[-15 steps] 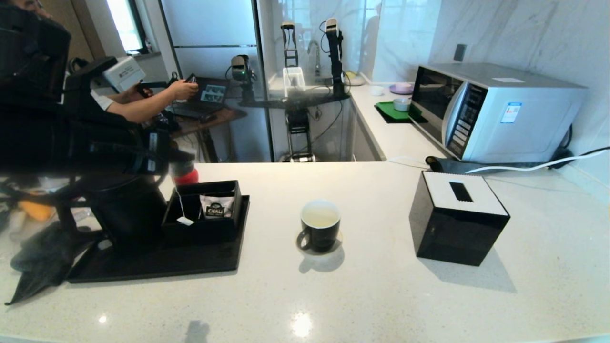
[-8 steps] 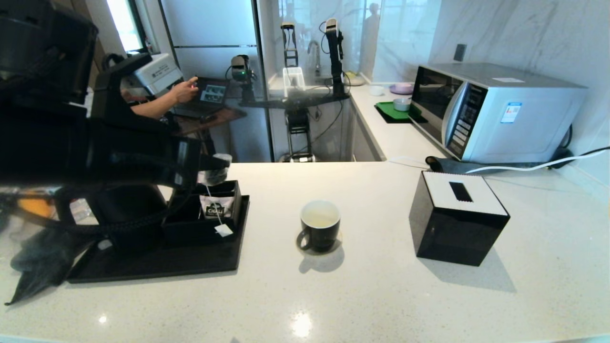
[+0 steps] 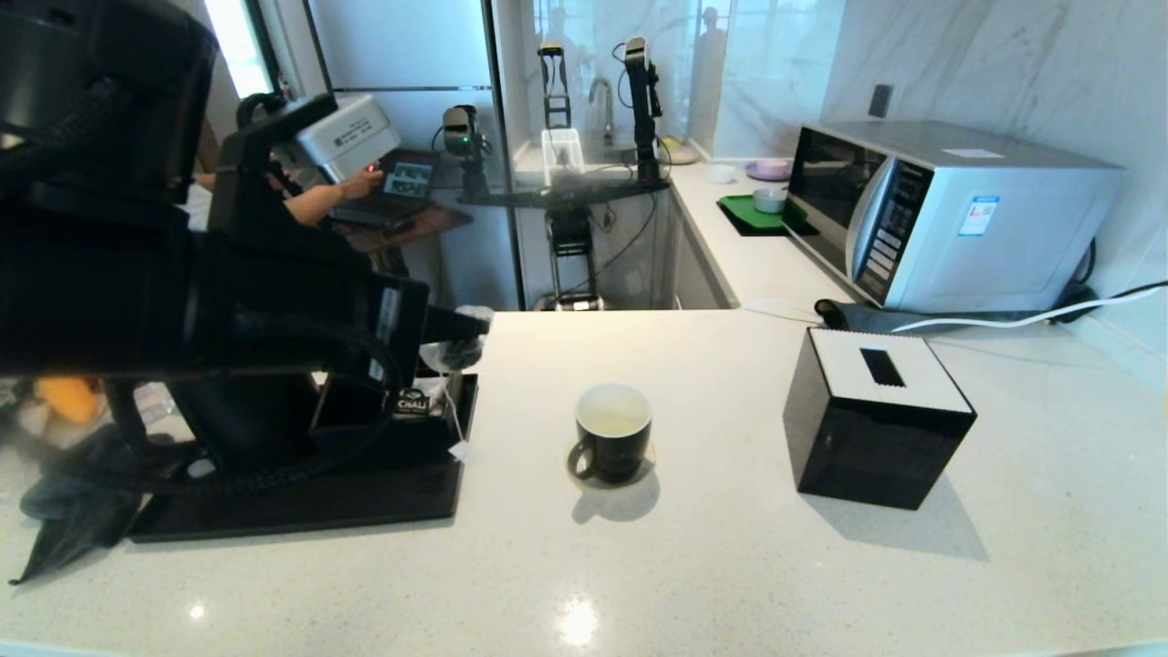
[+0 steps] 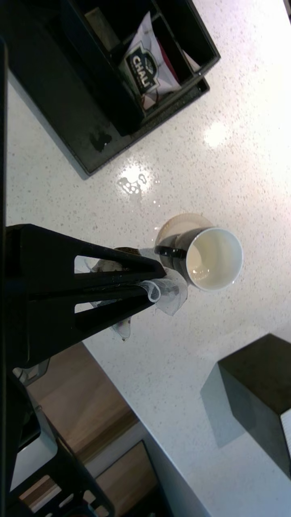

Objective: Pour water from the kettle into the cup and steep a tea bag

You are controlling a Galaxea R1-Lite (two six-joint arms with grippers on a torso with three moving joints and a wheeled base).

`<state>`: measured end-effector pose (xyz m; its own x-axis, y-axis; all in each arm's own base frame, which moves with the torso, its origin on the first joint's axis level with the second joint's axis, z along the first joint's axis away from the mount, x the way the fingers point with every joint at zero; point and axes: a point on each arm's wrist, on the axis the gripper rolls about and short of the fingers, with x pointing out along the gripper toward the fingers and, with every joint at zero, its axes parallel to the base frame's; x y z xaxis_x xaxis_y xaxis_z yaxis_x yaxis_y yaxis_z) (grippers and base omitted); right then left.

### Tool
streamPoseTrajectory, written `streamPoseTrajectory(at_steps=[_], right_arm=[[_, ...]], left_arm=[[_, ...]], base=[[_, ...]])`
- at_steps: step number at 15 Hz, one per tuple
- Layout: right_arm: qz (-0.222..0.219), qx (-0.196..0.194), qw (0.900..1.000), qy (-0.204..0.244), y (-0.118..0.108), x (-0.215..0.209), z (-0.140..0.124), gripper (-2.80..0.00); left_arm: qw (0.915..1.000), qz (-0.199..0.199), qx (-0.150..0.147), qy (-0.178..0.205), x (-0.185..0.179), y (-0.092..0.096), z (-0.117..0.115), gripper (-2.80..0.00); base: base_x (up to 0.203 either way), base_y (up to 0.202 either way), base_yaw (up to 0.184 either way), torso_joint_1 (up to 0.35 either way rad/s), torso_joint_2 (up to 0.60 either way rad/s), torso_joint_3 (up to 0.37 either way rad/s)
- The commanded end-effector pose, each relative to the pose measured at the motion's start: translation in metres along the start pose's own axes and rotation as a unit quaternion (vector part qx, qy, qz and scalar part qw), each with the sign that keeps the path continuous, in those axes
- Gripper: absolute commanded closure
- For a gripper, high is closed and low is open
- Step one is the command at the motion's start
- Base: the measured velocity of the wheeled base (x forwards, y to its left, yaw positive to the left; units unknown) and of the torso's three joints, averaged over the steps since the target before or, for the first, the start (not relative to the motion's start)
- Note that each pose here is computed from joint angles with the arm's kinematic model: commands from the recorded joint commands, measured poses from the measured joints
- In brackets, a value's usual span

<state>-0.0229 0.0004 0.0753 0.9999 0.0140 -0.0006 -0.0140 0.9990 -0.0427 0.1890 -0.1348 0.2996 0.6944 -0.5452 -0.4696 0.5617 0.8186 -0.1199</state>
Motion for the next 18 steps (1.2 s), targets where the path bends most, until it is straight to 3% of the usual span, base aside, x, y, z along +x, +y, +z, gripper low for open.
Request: streamPoseTrajectory(at_steps=[1, 6, 8, 11, 15, 18], right_arm=[[0.000, -0.004, 1.000, 0.001, 0.000, 0.000, 0.000, 0.00], [0.002, -0.011, 1.000, -0.022, 0.000, -0.001, 0.006, 0.00], [0.015, -0.010, 0.999, -0.038, 0.000, -0.005, 0.023, 0.00], [0.029, -0.009, 0.999, -0.014, -0.001, 0.001, 0.049, 0.00], [0.105, -0.009, 0.994, 0.022, -0.001, 0.036, 0.092, 0.00], [0.159, -0.011, 0.986, 0.038, 0.010, 0.087, 0.119, 0.00]], left_arm=[[0.9999, -0.011, 0.005, 0.003, 0.001, -0.006, -0.001, 0.00], [0.9993, -0.030, 0.019, -0.011, -0.004, -0.017, 0.006, 0.00], [0.9988, -0.039, 0.025, -0.014, -0.005, -0.022, 0.006, 0.00], [0.9983, -0.048, 0.030, -0.012, -0.006, -0.027, 0.005, 0.00], [0.9983, -0.048, 0.029, -0.014, -0.006, -0.027, 0.005, 0.00], [0.9983, -0.048, 0.030, -0.013, -0.005, -0.027, 0.006, 0.00]], base=[[0.000, 0.000, 0.000, 0.000, 0.00, 0.000], [0.000, 0.000, 0.000, 0.000, 0.00, 0.000], [0.000, 0.000, 0.000, 0.000, 0.00, 0.000], [0.000, 0.000, 0.000, 0.000, 0.00, 0.000], [0.000, 0.000, 0.000, 0.000, 0.00, 0.000], [0.000, 0.000, 0.000, 0.000, 0.00, 0.000]])
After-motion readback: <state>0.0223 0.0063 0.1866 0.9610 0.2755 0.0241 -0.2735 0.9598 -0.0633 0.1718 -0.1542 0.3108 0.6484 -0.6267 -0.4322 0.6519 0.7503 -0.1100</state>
